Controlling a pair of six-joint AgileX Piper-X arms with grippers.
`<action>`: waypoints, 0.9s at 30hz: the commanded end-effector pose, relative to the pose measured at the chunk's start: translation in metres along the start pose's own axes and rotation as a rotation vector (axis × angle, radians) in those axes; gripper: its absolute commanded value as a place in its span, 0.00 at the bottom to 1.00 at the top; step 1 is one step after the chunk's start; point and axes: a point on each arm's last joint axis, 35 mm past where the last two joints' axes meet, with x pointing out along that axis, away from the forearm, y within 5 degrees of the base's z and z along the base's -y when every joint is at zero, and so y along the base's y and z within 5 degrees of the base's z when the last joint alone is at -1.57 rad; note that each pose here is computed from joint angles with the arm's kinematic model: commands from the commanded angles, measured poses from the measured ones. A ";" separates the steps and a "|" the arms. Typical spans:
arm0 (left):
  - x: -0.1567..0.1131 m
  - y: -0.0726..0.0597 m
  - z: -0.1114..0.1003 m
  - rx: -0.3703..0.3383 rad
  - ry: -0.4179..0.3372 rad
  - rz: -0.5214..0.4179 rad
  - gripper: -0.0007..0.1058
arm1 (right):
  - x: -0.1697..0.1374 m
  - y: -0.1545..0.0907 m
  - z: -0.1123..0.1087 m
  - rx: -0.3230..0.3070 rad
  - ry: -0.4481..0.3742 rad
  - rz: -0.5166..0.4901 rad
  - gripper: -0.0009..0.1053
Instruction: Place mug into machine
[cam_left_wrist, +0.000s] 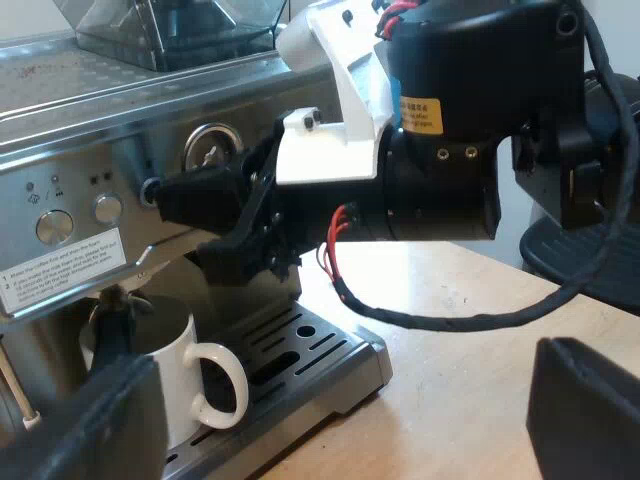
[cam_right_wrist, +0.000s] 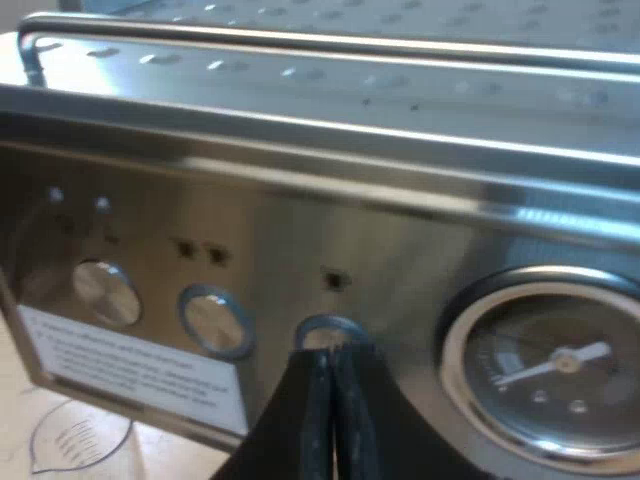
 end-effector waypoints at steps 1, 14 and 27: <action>-0.002 -0.002 0.003 0.009 -0.021 -0.017 0.77 | 0.004 0.000 0.001 0.005 -0.008 0.015 0.01; -0.002 -0.002 0.003 0.009 -0.021 -0.017 0.77 | 0.007 -0.005 0.006 0.061 -0.066 -0.034 0.01; 0.002 0.001 -0.003 -0.001 0.000 -0.013 0.77 | 0.007 -0.010 0.010 0.085 -0.092 -0.105 0.01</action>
